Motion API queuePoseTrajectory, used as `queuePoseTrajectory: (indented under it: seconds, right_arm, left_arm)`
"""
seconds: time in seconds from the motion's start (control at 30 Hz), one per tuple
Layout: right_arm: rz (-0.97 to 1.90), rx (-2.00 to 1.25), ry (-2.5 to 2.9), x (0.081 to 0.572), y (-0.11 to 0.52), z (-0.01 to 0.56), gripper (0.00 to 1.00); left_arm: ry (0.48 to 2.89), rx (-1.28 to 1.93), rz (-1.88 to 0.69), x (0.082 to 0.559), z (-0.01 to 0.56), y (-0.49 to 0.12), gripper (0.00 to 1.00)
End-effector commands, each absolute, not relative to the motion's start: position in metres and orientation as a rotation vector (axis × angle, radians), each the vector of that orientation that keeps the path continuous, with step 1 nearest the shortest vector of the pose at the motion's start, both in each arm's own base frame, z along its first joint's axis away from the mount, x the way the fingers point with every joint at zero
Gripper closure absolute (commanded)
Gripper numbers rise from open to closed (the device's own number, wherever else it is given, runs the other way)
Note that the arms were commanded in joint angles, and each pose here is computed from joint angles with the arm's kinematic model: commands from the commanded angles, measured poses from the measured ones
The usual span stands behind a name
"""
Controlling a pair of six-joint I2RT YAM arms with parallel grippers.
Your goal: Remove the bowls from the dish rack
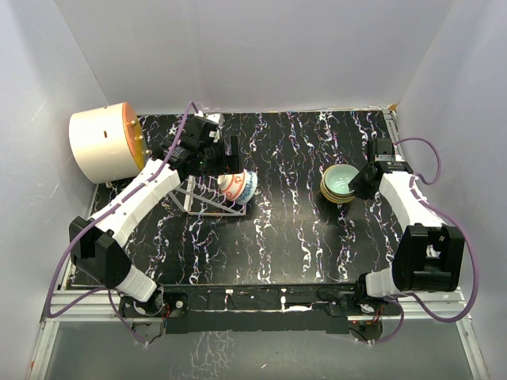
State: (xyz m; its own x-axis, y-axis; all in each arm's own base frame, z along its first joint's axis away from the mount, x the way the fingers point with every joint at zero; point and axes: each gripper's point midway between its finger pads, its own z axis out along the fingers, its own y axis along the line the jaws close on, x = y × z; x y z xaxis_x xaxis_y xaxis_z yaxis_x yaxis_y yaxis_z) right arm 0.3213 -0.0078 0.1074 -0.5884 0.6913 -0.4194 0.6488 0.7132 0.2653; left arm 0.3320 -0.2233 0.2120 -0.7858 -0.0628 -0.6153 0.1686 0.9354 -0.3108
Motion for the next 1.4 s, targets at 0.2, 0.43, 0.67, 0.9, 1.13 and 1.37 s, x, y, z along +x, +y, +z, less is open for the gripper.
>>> queuePoseTrajectory:
  seconds: [0.2, 0.43, 0.67, 0.9, 1.13, 1.37]
  right_arm:
    - [0.170, 1.012, 2.310, 0.344, -0.010, 0.131, 0.74]
    - [0.176, 0.986, 2.256, 0.347, -0.012, 0.156, 0.70]
    - [0.168, 0.990, 2.283, 0.335, -0.011, 0.154, 0.60]
    - [0.181, 0.987, 2.266, 0.325, -0.010, 0.161, 0.58]
    - [0.217, 0.970, 2.240, 0.329, -0.006, 0.171, 0.62]
    - [0.248, 0.955, 2.235, 0.335, -0.003, 0.175, 0.62]
  left_arm:
    - [2.428, 0.087, -0.458, 0.331, 0.218, -0.221, 0.05]
    - [2.431, 0.087, -0.477, 0.334, 0.217, -0.226, 0.05]
    - [2.437, 0.097, -0.494, 0.335, 0.214, -0.230, 0.05]
    - [2.445, 0.089, -0.512, 0.333, 0.212, -0.232, 0.05]
    - [2.448, 0.091, -0.506, 0.331, 0.208, -0.236, 0.04]
    - [2.487, 0.159, -0.400, 0.333, 0.192, -0.243, 0.03]
